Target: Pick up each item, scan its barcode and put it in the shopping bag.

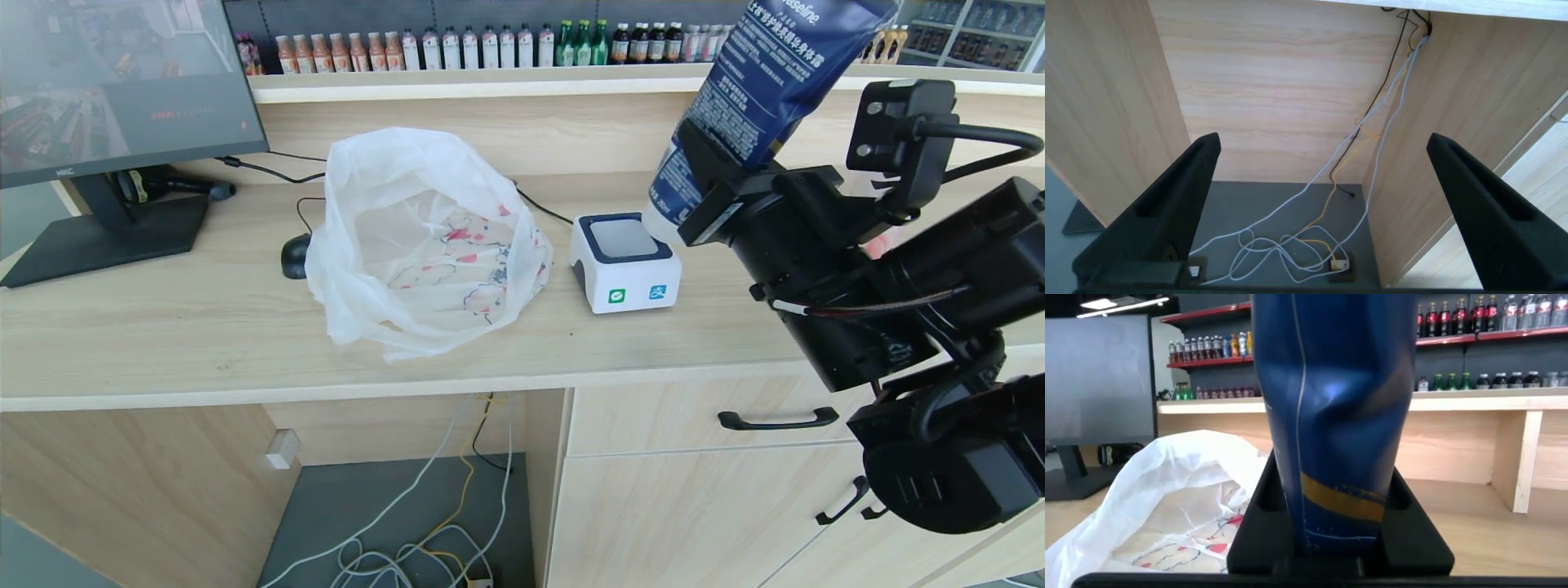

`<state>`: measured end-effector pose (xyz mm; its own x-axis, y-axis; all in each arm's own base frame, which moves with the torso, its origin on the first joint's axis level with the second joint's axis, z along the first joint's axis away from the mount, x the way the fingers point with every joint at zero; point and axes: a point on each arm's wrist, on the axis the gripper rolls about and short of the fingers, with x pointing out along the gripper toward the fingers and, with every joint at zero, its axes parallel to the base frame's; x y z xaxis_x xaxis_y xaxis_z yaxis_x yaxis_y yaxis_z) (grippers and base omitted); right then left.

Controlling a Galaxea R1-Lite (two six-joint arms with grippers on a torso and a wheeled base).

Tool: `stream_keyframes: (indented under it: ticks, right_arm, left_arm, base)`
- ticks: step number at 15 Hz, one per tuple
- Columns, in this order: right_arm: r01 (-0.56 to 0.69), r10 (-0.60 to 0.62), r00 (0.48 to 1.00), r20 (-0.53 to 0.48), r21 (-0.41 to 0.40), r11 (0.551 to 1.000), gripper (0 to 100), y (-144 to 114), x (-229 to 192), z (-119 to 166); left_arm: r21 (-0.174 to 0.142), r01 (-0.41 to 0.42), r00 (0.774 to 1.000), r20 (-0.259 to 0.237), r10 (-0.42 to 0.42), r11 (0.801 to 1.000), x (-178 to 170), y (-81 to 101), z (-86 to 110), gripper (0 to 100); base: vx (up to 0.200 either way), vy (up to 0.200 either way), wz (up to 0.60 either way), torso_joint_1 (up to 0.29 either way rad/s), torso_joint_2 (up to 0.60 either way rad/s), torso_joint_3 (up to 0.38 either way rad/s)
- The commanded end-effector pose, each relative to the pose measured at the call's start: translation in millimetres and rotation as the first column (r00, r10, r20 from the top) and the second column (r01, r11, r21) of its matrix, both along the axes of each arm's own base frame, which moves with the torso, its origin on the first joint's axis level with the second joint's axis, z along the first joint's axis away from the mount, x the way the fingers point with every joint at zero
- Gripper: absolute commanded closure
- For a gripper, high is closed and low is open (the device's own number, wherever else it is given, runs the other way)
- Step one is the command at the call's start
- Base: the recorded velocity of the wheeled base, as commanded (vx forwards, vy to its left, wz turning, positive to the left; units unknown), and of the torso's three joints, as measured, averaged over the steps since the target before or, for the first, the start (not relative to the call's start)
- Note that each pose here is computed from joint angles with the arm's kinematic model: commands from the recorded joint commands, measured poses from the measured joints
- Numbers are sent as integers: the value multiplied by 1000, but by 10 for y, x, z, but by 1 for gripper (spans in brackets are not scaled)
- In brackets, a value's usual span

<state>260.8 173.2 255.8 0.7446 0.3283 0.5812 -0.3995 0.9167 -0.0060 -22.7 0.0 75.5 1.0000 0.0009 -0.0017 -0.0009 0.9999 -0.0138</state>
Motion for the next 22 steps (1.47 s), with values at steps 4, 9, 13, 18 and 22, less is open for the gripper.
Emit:
stream_keyframes:
  ticks: [4, 9, 13, 18, 22]
  right_arm:
    - [33, -33, 999, 6, 15, 999, 100, -88, 103, 18]
    - [21, -21, 1000, 4, 15, 1000, 100, -19, 149, -5]
    - [21, -21, 1000, 2, 13, 1000, 100, -20, 148, -12]
    - [22, -22, 1000, -1, 10, 1000, 100, -18, 151, -25]
    - [13, -13, 1000, -21, -3, 1000, 100, 46, 194, -104]
  left_arm:
    - [-2, -1, 1000, -1, 1, 1000, 1, 0, 0, 0]
    - [-3, -1, 1000, 0, 1, 1000, 0, 0, 0, 0]
    - [-3, -2, 1000, 0, 2, 1000, 0, 0, 0, 0]
    - [0, -1, 1000, 0, 1, 1000, 0, 0, 0, 0]
    - [0, -1, 1000, -1, 1, 1000, 1, 0, 0, 0]
  base:
    - [0, 200, 0, 2, 2, 1]
    - [0, 200, 0, 1, 0, 2]
    - [0, 200, 0, 1, -1, 1]
    - [0, 120, 0, 0, 1, 1]
    - [0, 0, 0, 0, 0, 0]
